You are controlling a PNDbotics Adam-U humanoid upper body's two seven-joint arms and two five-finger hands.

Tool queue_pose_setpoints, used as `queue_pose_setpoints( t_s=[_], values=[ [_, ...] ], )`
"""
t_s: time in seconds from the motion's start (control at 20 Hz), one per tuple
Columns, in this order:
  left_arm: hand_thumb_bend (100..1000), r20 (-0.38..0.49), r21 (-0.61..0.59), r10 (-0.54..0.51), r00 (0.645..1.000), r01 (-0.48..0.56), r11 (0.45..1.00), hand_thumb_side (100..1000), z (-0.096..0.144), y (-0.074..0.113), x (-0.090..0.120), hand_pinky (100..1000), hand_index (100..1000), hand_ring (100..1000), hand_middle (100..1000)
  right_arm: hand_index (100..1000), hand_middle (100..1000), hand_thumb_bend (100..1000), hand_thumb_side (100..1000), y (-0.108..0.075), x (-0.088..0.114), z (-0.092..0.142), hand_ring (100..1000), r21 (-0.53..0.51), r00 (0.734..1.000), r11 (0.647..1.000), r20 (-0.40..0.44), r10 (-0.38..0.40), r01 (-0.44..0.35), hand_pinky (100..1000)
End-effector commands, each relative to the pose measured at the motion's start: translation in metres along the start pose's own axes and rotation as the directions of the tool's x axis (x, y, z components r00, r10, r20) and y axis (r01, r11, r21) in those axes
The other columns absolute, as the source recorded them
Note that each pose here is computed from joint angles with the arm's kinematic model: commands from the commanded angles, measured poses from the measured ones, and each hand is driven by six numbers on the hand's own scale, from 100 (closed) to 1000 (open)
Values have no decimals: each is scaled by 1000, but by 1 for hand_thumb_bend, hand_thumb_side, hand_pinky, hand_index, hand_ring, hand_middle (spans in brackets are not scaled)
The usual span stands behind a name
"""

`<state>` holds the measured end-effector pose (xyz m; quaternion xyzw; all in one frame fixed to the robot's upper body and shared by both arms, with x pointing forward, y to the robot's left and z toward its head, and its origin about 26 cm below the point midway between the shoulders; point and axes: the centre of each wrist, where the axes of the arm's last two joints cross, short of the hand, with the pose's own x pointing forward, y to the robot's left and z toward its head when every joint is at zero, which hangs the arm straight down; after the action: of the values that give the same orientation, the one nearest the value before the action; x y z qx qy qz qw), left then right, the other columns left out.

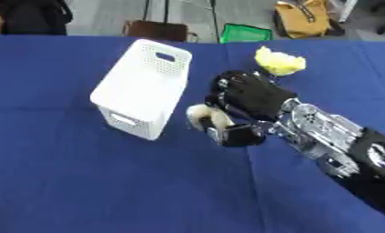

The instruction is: Pick up objects on the table and place them in the box.

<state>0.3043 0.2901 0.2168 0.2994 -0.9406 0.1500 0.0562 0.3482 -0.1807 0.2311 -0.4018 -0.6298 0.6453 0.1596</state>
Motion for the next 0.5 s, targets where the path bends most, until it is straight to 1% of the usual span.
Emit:
queue_pose_setpoints(
  t_s=[0.05,0.25,0.4,0.5],
  values=[
    [100,37,12,13,999,-13,1000,686,-7,1,2,755,756,801,775,428,355,100,544,-31,-2,7,774,-64,1000,998,-5,24,-25,847],
    [100,37,10,11,999,-11,1000,686,-7,1,2,755,756,801,776,421,349,100,544,-52,1,12,771,-94,1000,995,-6,20,-20,847],
    [100,39,8,8,999,-8,1000,685,-7,1,2,755,756,801,776,416,345,100,545,-77,2,16,769,-144,1000,989,-14,26,-28,847],
    [100,40,7,7,999,-7,1000,685,-7,2,2,755,756,801,776,416,345,100,545,-86,4,18,769,-157,1000,987,-17,22,-25,847]
  ],
)
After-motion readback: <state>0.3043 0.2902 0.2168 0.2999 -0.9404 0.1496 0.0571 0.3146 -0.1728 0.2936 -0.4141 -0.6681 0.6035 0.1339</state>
